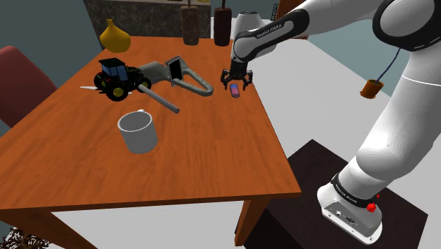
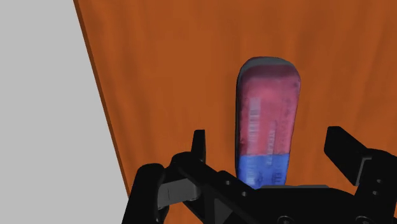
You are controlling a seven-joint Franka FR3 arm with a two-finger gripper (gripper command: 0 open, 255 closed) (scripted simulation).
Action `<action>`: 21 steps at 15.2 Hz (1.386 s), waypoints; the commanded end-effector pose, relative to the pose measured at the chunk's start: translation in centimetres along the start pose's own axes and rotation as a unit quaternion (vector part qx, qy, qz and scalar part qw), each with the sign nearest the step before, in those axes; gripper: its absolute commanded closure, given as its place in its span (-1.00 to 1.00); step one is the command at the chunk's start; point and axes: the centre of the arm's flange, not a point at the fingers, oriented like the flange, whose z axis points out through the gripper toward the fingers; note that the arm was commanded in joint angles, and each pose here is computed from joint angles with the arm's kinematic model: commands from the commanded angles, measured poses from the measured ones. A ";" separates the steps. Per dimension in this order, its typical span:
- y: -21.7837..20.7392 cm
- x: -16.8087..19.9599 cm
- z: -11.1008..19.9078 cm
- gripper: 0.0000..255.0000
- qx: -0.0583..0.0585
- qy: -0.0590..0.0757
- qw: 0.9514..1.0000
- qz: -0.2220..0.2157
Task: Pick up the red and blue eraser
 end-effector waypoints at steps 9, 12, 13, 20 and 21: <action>0.0 0.0 0.4 1.00 0.000 0.000 1.000 0.000; -0.1 0.0 0.0 1.00 0.000 0.000 1.000 0.000; -0.1 0.1 -0.6 1.00 0.000 0.000 1.000 0.000; -0.2 0.3 -4.2 1.00 0.000 0.000 1.000 0.000; -0.2 0.4 -4.8 1.00 0.000 0.000 1.000 0.000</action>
